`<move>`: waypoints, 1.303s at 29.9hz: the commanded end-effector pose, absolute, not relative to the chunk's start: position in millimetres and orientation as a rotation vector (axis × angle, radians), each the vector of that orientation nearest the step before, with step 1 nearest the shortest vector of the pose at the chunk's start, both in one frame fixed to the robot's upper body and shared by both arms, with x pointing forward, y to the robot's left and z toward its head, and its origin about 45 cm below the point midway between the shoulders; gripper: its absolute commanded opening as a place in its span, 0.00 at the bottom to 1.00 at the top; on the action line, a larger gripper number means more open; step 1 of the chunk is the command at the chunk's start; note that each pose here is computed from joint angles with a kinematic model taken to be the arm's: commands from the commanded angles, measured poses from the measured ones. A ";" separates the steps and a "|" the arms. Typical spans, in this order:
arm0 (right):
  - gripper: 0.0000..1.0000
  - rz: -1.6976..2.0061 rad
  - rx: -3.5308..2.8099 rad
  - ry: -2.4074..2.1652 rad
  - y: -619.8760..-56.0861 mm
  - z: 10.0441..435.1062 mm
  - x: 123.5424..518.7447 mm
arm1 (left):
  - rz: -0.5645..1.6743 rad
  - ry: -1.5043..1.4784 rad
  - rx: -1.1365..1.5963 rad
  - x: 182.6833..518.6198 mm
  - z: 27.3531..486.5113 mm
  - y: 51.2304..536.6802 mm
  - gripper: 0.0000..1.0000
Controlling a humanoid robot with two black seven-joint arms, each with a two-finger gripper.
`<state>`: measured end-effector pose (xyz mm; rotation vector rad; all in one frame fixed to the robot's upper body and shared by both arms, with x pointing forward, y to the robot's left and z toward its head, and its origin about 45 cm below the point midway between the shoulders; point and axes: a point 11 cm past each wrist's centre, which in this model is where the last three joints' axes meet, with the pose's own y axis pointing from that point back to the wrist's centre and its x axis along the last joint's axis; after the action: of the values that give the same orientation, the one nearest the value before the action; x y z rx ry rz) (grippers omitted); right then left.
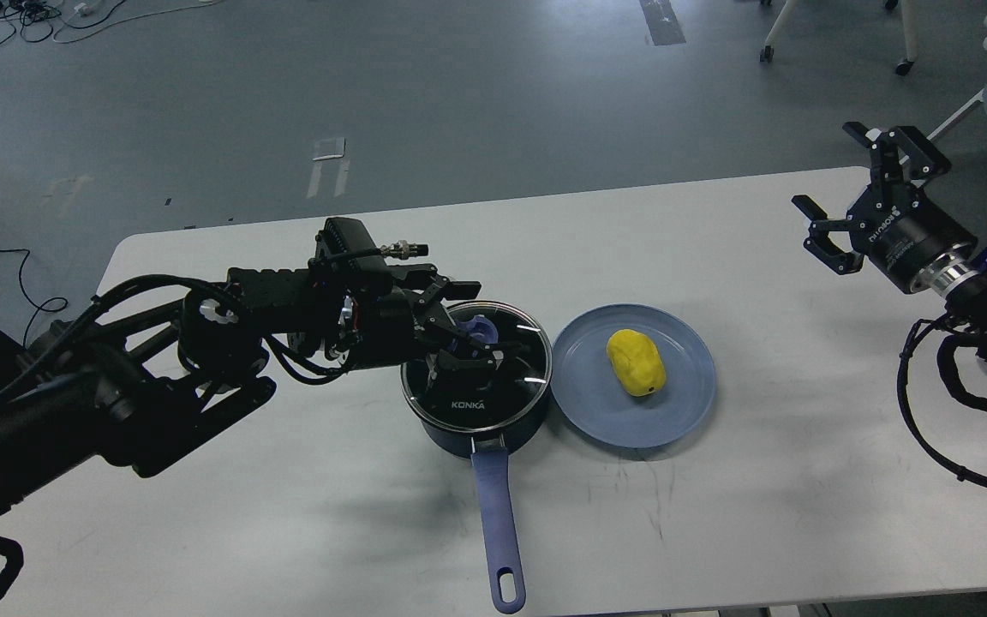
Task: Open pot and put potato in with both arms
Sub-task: 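Reach the left gripper to the pot lid's blue knob and grasp it, then lift the glass lid off the pot and lower it beside the pot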
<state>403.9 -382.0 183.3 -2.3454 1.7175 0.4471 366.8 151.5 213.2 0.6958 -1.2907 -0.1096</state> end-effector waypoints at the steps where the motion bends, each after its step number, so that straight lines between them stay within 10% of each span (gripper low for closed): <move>1: 1.00 0.446 -2.344 1.717 -382.1 183.5 404.1 | -0.111 -1.280 0.709 366.9 208.2 154.7 0.98; 15: 1.00 0.447 -2.345 1.715 -381.6 183.6 404.1 | -0.111 -1.249 0.714 361.4 197.3 159.7 0.96; 30: 1.00 0.448 -2.347 1.713 -381.0 183.4 403.9 | -0.097 -1.238 0.726 361.1 194.7 168.2 0.40; 39: 1.00 0.446 -2.346 1.715 -381.8 184.0 404.0 | -0.065 -1.303 0.749 375.7 226.0 181.4 0.39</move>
<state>404.0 -381.1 183.6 -2.3463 1.7135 0.4474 368.5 176.4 210.1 0.7381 -1.2685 -0.0775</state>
